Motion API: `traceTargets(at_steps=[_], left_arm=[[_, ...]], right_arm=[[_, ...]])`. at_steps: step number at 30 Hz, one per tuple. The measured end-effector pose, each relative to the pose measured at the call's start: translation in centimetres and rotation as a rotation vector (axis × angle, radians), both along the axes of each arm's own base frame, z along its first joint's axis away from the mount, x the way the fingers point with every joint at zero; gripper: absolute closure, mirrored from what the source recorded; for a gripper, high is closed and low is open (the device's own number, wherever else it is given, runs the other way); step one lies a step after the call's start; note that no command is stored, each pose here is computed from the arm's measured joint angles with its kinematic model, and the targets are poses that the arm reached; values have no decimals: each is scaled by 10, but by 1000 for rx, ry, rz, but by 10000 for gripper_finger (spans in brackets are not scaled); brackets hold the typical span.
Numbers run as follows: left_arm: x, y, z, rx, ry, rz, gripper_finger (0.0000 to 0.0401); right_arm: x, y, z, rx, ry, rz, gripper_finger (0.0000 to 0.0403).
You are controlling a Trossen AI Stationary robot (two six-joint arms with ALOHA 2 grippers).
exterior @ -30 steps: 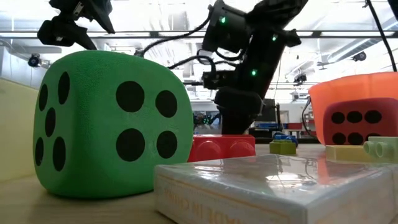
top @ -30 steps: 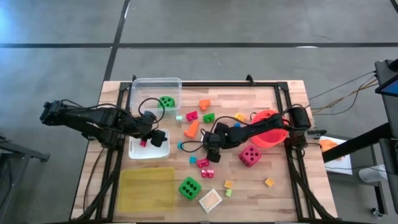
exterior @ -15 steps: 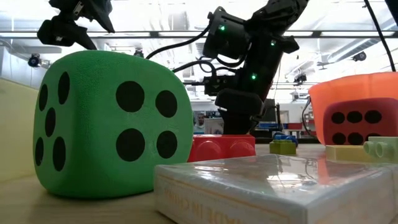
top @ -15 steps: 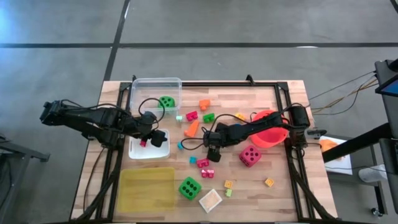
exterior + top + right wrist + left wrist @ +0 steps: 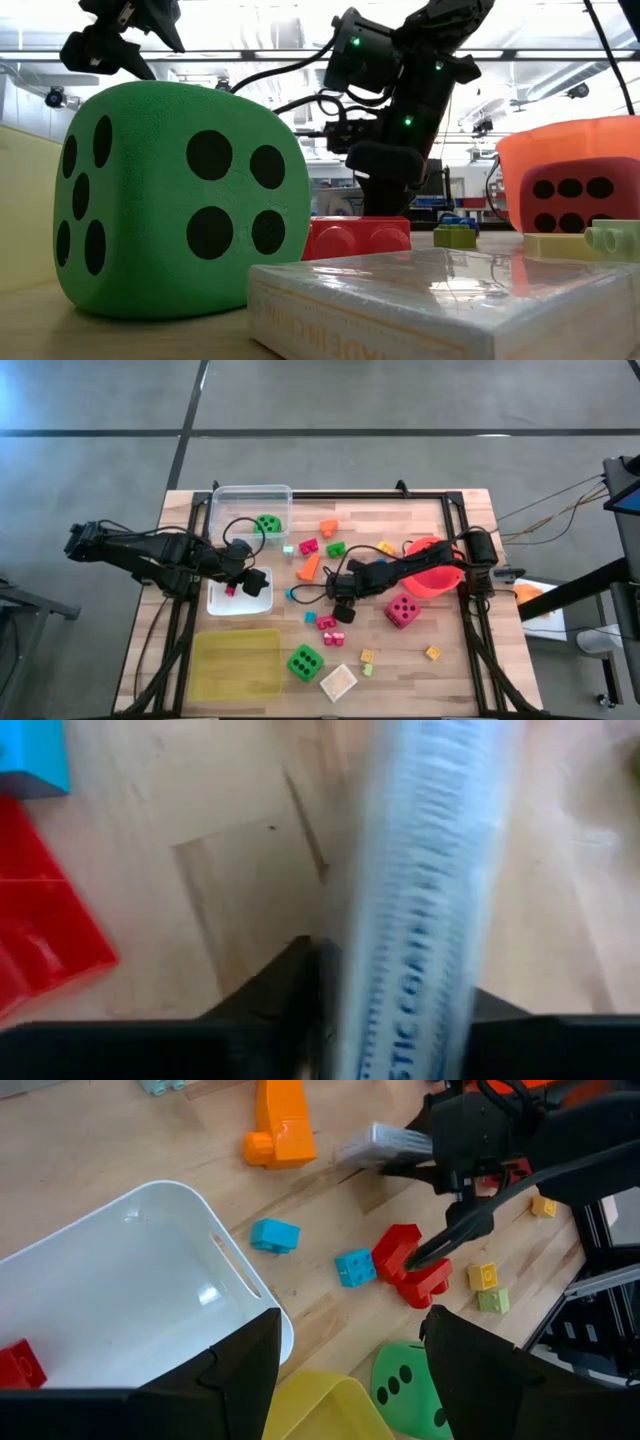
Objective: Pick & Place Toys
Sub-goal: Put the blue deck of cards into the yellow bin
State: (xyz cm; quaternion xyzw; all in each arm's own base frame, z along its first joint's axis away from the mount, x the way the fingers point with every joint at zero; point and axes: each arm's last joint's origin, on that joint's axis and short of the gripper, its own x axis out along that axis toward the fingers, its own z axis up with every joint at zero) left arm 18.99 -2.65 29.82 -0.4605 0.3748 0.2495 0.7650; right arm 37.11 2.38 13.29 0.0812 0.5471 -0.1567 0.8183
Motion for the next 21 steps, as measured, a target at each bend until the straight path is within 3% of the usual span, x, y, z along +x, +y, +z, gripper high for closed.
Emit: traceTargets(at_steps=[3, 7, 13, 21], left_arm=[[0, 0, 0, 0, 0, 0, 167], [0, 0, 0, 0, 0, -1, 167], [4, -1, 3, 38, -55, -62, 167], [23, -4, 24, 180, -340, -229, 167]], right_arm=[[-1, -1, 3, -10, -2, -3, 344], [-3, -1, 14, 0, -28, 5, 344], [-7, 0, 55, 36, -162, 74, 344], [-11, 2, 111, 266, -441, 192, 344]])
